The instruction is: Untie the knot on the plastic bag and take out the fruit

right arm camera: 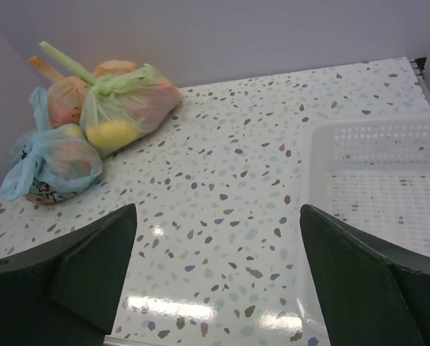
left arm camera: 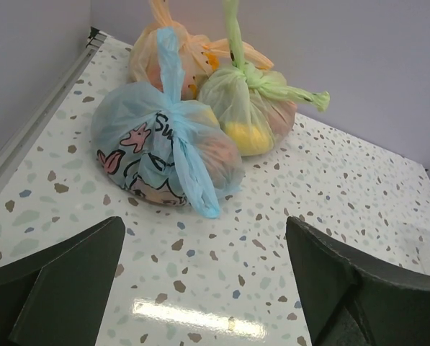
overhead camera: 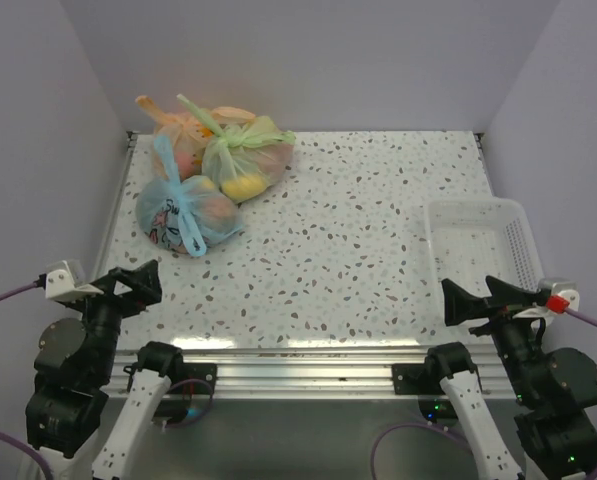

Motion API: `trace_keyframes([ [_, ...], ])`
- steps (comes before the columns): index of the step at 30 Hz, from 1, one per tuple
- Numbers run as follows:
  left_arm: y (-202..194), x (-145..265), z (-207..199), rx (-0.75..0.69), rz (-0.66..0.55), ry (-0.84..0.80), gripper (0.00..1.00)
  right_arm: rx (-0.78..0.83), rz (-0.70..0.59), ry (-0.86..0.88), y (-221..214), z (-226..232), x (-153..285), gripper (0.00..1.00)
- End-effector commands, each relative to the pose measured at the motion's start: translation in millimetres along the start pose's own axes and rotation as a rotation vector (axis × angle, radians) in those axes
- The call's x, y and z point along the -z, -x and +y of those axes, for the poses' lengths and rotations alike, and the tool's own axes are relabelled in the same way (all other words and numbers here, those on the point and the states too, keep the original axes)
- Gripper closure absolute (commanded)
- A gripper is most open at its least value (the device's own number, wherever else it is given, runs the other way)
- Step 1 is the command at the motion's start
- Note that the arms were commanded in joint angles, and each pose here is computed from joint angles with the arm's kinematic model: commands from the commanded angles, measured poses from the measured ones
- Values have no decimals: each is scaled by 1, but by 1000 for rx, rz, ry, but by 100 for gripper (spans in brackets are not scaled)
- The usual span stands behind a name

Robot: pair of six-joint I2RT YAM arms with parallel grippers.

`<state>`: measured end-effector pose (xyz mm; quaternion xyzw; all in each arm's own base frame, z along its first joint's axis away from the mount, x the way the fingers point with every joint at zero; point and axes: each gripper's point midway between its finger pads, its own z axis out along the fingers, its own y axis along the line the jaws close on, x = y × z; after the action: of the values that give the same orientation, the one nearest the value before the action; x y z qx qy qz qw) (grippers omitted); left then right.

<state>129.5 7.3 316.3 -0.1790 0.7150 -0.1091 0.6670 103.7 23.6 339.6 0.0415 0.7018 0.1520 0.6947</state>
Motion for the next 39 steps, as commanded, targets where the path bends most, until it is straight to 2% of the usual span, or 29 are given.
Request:
trace_keyframes([
  [1,11,-11,-8,10,-28,-9,0,-13,-19,37,9,9,-7,1],
  [7,8,-21,-11,14,-4,-1,0,-19,-13,31,7,8,-9,1],
  [10,-4,-37,-16,2,58,1,0,-34,-2,29,4,8,-11,1],
  [14,-34,-72,-31,-19,205,-21,0,-43,33,38,-1,11,-16,1],
  [17,-64,-113,-29,-60,332,53,0,-43,45,46,-3,13,-22,1],
  [25,-62,-205,-12,-158,287,255,0,-31,141,193,-15,39,-29,1],
  [32,-97,-294,12,-145,373,354,0,-49,163,260,-20,51,-26,1],
  [37,-118,-325,41,-161,429,439,0,-55,190,288,-27,55,-25,1],
  [39,-136,-327,47,-181,488,440,11,-53,187,286,-27,55,-24,1],
])
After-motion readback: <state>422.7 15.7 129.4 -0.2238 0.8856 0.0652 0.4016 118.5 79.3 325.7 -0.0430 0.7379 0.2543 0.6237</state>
